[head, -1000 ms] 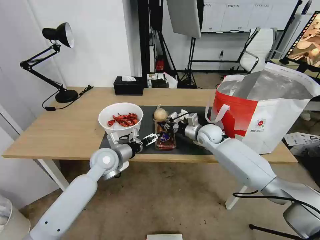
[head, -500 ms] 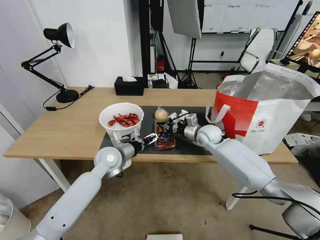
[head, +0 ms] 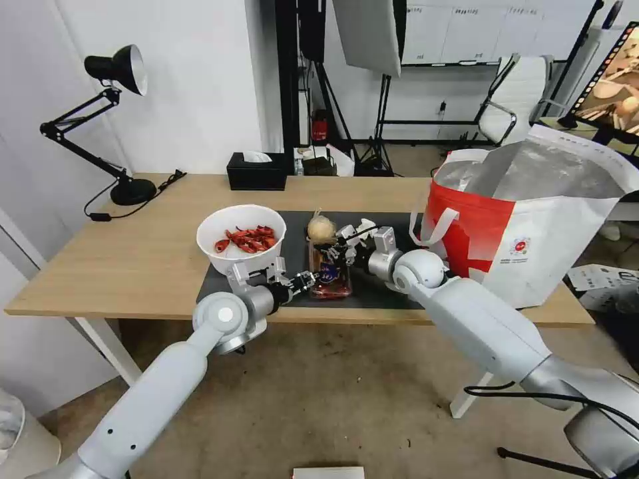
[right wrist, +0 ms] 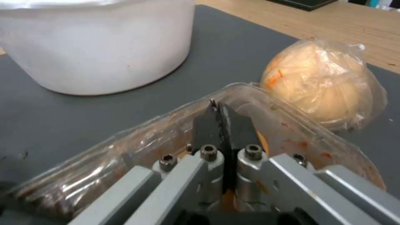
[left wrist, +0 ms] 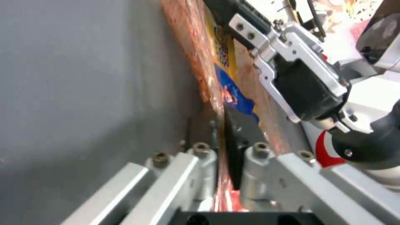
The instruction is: Pick up the trash from the table and place it into the takeout bag.
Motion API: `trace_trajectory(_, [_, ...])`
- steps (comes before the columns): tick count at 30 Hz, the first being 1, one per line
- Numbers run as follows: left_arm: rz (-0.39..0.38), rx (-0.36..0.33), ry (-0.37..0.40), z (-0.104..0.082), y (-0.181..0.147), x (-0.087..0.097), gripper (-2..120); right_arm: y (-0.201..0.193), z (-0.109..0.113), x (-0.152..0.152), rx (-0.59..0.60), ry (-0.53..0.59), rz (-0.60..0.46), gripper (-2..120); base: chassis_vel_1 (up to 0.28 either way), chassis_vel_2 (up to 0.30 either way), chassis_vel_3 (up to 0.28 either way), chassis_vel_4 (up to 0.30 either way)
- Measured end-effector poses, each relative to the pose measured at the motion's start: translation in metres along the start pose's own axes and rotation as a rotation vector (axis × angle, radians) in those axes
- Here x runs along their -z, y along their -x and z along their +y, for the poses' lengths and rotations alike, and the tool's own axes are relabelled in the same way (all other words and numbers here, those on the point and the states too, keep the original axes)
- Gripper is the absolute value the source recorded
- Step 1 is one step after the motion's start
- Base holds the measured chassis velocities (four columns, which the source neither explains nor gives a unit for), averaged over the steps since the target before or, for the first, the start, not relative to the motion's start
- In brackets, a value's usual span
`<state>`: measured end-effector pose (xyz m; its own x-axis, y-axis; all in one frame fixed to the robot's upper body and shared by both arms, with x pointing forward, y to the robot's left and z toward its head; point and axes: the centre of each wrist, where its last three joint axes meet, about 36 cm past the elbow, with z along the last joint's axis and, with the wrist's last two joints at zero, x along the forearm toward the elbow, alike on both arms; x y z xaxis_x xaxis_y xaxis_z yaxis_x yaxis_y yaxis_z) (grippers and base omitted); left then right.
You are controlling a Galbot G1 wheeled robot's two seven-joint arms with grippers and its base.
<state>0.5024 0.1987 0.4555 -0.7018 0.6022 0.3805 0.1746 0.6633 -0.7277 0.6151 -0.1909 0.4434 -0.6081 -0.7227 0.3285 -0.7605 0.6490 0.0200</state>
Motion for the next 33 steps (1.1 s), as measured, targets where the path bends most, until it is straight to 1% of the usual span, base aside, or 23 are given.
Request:
trace_trajectory(6, [-0.009, 0.003, 0.003, 0.001, -0.001, 0.003, 0, 0.000, 0.002, -0.001, 0.005, 0.004, -0.006, 0, 0.000, 0.000, 0.000, 0.000])
trace_trajectory(7, [-0.018, 0.000, 0.003, 0.000, -0.001, 0.002, 0, -0.001, 0.002, -0.001, 0.002, 0.016, -0.029, 0, 0.000, 0.000, 0.000, 0.000])
trace_trajectory(9, [-0.036, -0.006, 0.006, -0.003, -0.003, 0.003, 0, -0.004, 0.003, 0.005, -0.009, 0.074, -0.128, 0, 0.000, 0.000, 0.000, 0.000])
trace_trajectory(10, [-0.036, -0.006, 0.006, -0.003, -0.003, 0.003, 0, -0.004, 0.003, 0.005, -0.009, 0.074, -0.128, 0, 0.000, 0.000, 0.000, 0.000])
trace_trajectory(11, [-0.046, -0.010, 0.011, -0.005, -0.005, 0.003, 0, -0.007, 0.007, 0.012, -0.017, 0.130, -0.208, 0, 0.000, 0.000, 0.000, 0.000])
trace_trajectory(12, [-0.072, -0.022, 0.030, -0.010, -0.010, 0.006, 0, -0.017, 0.017, 0.029, -0.054, 0.246, -0.364, 3, 0.000, 0.000, 0.000, 0.000])
trace_trajectory(13, [-0.072, -0.022, 0.030, -0.010, -0.010, 0.006, 0, -0.017, 0.017, 0.029, -0.054, 0.246, -0.364, 3, 0.000, 0.000, 0.000, 0.000])
trace_trajectory(14, [-0.097, -0.036, 0.054, -0.015, -0.016, 0.010, 0, -0.032, 0.027, 0.040, -0.094, 0.312, -0.468, 8, 0.000, 0.000, 0.000, 0.000])
trace_trajectory(15, [-0.117, -0.050, 0.074, -0.020, -0.022, 0.013, 0, -0.046, 0.034, 0.042, -0.126, 0.336, -0.528, 15, 0.000, 0.000, 0.000, 0.000])
trace_trajectory(16, [-0.117, -0.050, 0.074, -0.020, -0.022, 0.013, 0, -0.046, 0.034, 0.042, -0.126, 0.336, -0.528, 15, 0.000, 0.000, 0.000, 0.000])
trace_trajectory(18, [-0.157, -0.076, 0.105, -0.031, -0.031, 0.018, 0, -0.076, 0.056, 0.032, -0.178, 0.359, -0.583, 24, 0.000, 0.000, 0.000, 0.000])
trace_trajectory(19, [-0.177, -0.094, 0.121, -0.037, -0.035, 0.021, 0, -0.092, 0.069, 0.024, -0.208, 0.362, -0.589, 29, 0.000, 0.000, 0.000, 0.000])
trace_trajectory(20, [-0.177, -0.094, 0.121, -0.037, -0.035, 0.021, 0, -0.092, 0.069, 0.024, -0.208, 0.362, -0.589, 29, 0.000, 0.000, 0.000, 0.000])
trace_trajectory(21, [-0.205, -0.118, 0.142, -0.045, -0.042, 0.026, 0, -0.108, 0.081, 0.015, -0.247, 0.360, -0.579, 35, 0.000, 0.000, 0.000, 0.000])
trace_trajectory(23, [-0.258, -0.131, 0.182, -0.053, -0.049, 0.039, 0, -0.128, 0.096, 0.005, -0.293, 0.344, -0.554, 45, 0.000, 0.000, 0.000, 0.000])
trace_trajectory(24, [-0.258, -0.131, 0.182, -0.053, -0.049, 0.039, 0, -0.128, 0.096, 0.005, -0.293, 0.344, -0.554, 45, 0.000, 0.000, 0.000, 0.000])
trace_trajectory(26, [-0.344, -0.112, 0.241, -0.057, -0.054, 0.063, 0, -0.147, 0.108, -0.004, -0.344, 0.309, -0.516, 55, 0.000, 0.000, 0.000, 0.000])
trace_trajectory(28, [-0.359, -0.108, 0.250, -0.057, -0.055, 0.069, 0, -0.150, 0.109, -0.005, -0.350, 0.303, -0.509, 57, 0.000, 0.000, 0.000, 0.000])
trace_trajectory(29, [-0.419, -0.100, 0.287, -0.063, -0.057, 0.093, 0, -0.162, 0.118, -0.013, -0.378, 0.267, -0.470, 65, 0.000, 0.000, 0.000, 0.000])
trace_trajectory(30, [-0.419, -0.100, 0.287, -0.063, -0.057, 0.093, 0, -0.162, 0.118, -0.013, -0.378, 0.267, -0.470, 65, 0.000, 0.000, 0.000, 0.000])
trace_trajectory(31, [-0.465, -0.113, 0.328, -0.076, -0.055, 0.114, 0, -0.173, 0.128, -0.026, -0.409, 0.209, -0.427, 72, 0.000, 0.000, 0.000, 0.000])
trace_trajectory(32, [-0.493, -0.134, 0.367, -0.091, -0.051, 0.128, 0, -0.182, 0.136, -0.038, -0.430, 0.163, -0.391, 77, 0.000, 0.000, 0.000, 0.000])
trace_trajectory(33, [-0.493, -0.134, 0.367, -0.091, -0.051, 0.128, 0, -0.182, 0.136, -0.038, -0.430, 0.163, -0.391, 77, 0.000, 0.000, 0.000, 0.000])
